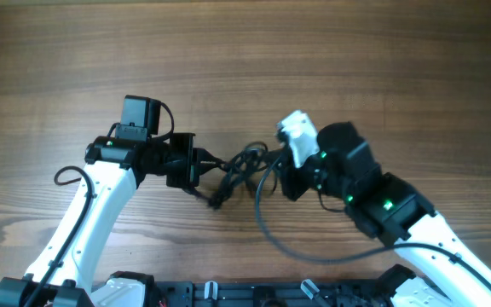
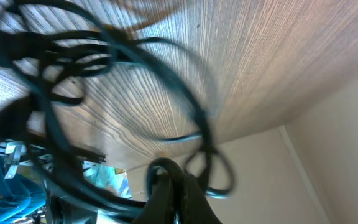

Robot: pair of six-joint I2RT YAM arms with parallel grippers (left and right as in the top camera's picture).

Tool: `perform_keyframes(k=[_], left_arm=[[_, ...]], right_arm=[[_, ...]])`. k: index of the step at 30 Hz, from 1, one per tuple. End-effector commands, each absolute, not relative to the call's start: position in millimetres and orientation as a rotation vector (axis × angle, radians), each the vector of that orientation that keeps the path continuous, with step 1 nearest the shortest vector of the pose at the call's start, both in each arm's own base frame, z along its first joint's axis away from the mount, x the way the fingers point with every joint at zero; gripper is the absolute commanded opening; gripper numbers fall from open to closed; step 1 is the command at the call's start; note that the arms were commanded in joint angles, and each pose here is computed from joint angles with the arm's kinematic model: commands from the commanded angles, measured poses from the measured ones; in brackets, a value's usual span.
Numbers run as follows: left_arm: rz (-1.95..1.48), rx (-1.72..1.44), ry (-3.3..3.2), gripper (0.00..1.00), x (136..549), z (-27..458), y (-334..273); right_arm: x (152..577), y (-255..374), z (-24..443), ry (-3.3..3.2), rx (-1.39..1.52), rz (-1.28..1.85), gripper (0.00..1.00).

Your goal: Untangle cables

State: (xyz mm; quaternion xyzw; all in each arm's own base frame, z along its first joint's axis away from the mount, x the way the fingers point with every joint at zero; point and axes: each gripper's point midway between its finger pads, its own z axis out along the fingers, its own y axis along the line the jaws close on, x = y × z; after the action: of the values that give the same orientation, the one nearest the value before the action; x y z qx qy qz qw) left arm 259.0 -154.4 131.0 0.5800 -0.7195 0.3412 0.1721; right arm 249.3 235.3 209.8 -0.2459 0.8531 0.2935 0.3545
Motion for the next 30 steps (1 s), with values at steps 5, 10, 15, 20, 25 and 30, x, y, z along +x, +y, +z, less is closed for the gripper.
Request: perform_keyframes(k=[5,10,15,20,25,30], left_arm=[[0.597,1.967,-2.221,0.04,257.6,86.2,-91.7],[0.594,1.969,-2.224,0.04,257.7,86.0,-91.1],[0.732,1.444,-2.712,0.38,271.8,91.5,-96.8],[0.936,0.805,-3.005,0.73,278.0,103.7,-117.1],[1.13,0.357,-3.086,0.68,277.9,117.9,-144.2],[1.196,0.024,-3.084,0.68,262.5,123.2,-176.9]], right_arm=[[253.6,217.8,267.5,2.093,-0.491,1.37,0.04],[265.2,218.0,240.3,2.183,-0.445,1.481,0.04],[261.0,233.9,231.9,2.174,-0.502,1.781,0.04],[272.3,239.6,229.4,2.174,-0.46,1.885,0.04],[269.7,242.7,262.9,2.063,-0.547,1.998,0.04],[274.6,243.7,277.4,2.033,-0.537,2.007,0.04]])
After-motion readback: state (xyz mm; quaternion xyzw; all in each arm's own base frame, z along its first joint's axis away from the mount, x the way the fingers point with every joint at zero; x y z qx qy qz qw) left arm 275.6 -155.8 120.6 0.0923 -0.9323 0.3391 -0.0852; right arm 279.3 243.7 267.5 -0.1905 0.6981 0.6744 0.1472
